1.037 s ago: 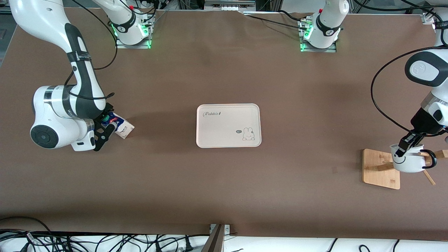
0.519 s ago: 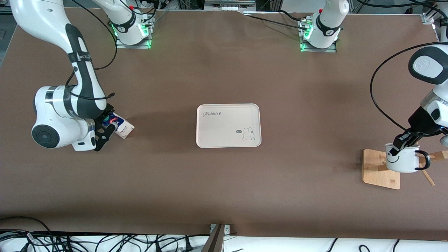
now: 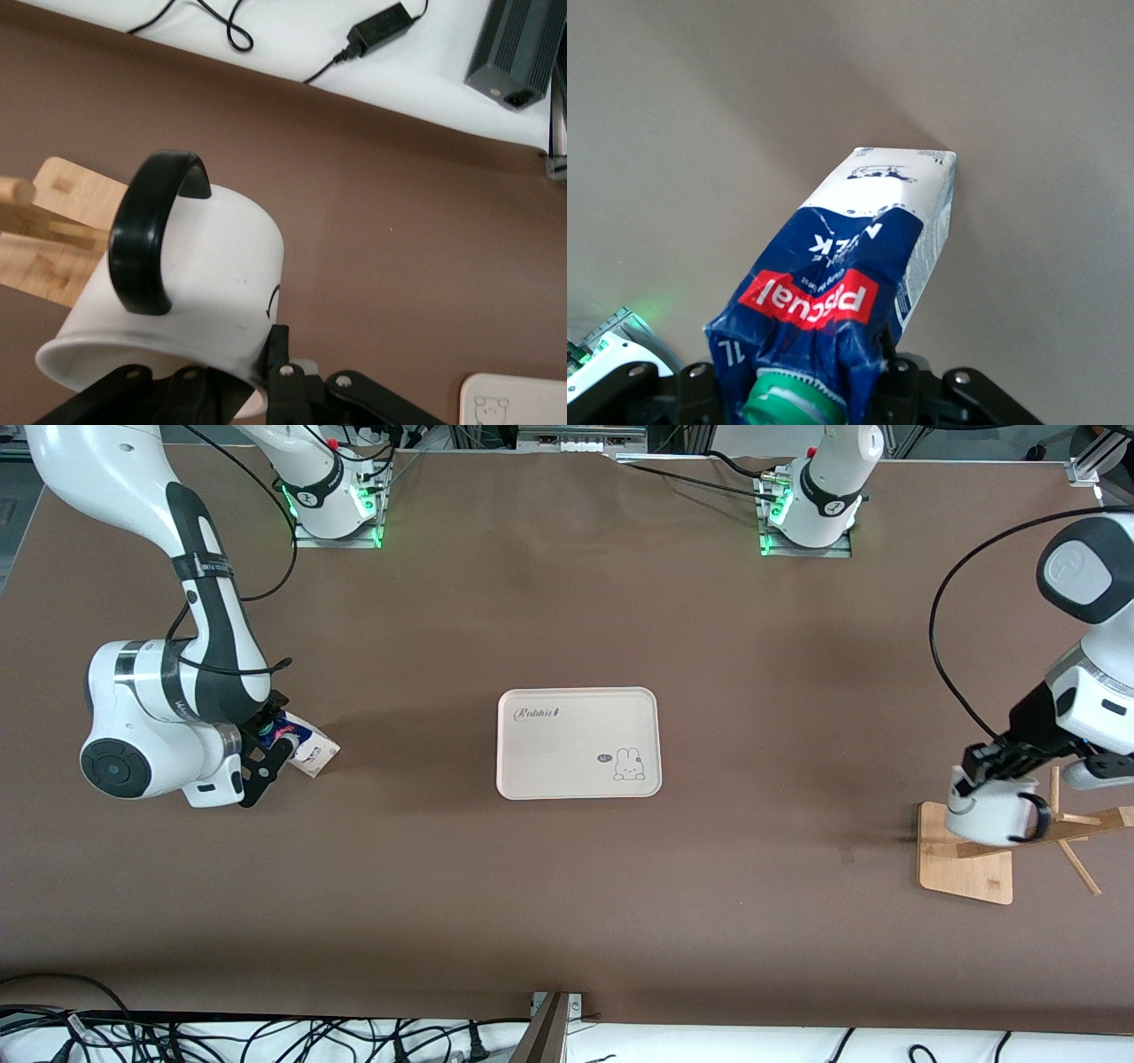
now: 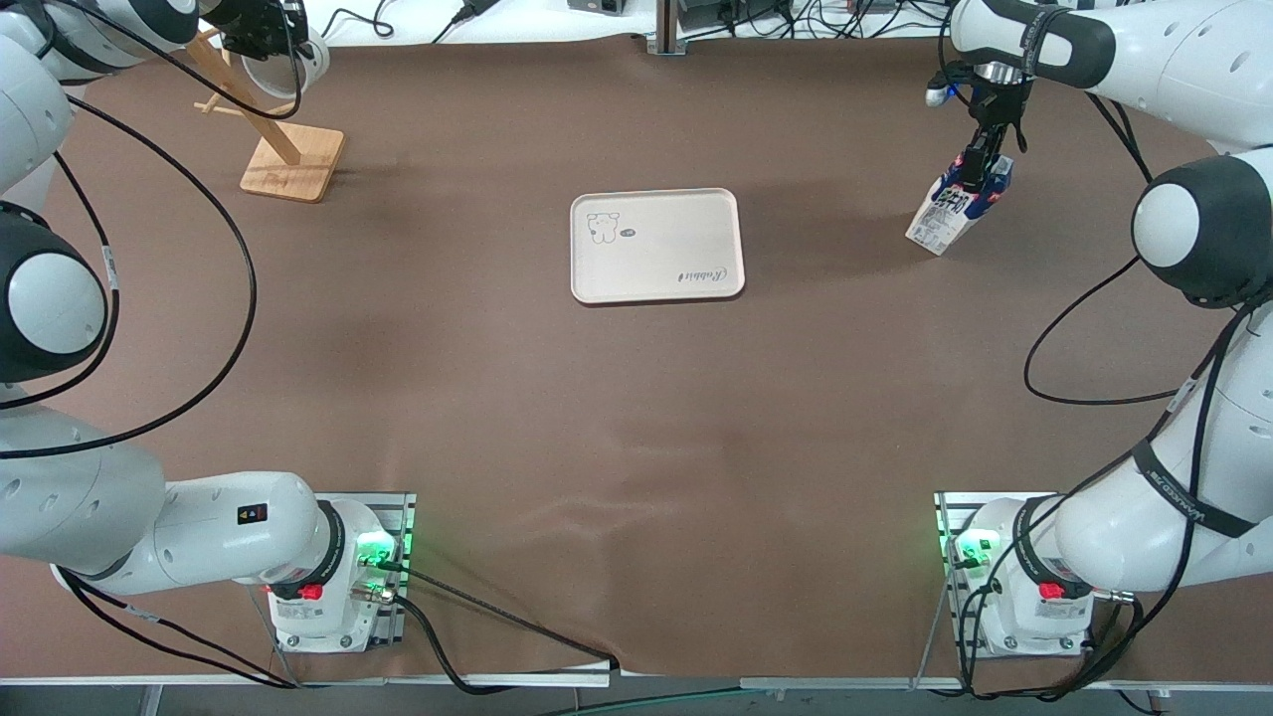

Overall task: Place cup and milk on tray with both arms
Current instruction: 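Lift the mug off the stand with the left gripper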

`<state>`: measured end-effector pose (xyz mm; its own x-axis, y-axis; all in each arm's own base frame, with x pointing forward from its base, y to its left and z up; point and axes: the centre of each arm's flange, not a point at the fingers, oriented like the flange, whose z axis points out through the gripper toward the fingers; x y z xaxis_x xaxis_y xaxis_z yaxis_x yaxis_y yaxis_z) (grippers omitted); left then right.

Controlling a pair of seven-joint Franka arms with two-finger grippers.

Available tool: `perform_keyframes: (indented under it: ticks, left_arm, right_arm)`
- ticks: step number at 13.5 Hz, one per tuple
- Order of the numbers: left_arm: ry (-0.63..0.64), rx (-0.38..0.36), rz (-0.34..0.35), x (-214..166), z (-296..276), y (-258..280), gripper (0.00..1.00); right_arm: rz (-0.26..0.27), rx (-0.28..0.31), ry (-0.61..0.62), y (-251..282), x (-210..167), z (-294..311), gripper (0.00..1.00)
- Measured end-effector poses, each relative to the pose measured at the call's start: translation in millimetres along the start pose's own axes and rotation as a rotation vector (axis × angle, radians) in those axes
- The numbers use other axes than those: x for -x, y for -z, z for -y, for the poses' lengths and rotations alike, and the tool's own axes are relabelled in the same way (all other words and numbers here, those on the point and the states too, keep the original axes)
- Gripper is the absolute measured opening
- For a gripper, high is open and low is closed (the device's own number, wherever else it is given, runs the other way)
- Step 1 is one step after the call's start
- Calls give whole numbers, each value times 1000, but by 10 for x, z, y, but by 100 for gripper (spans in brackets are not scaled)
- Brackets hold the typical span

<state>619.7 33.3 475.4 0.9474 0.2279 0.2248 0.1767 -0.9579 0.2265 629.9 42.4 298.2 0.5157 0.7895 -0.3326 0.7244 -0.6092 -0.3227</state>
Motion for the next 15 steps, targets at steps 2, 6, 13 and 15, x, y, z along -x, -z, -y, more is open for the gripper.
perform_keyframes:
  ticks: [2,6,13,15]
  left_arm:
    - [-17,5,109,69,-104,112,9]
    - [-37,8,253,151,-209,296,9]
    - [-76,5,456,357,-389,473,9]
    - [-93,2,510,446,-472,442,9]
  right_arm:
    - [-5,5,0,18,1,-2,43]
    - [-11,12,-2,49,12,-5,38]
    - [-11,13,-3,55,21,-9,31]
    - [-15,17,-7,87,46,-12,31]
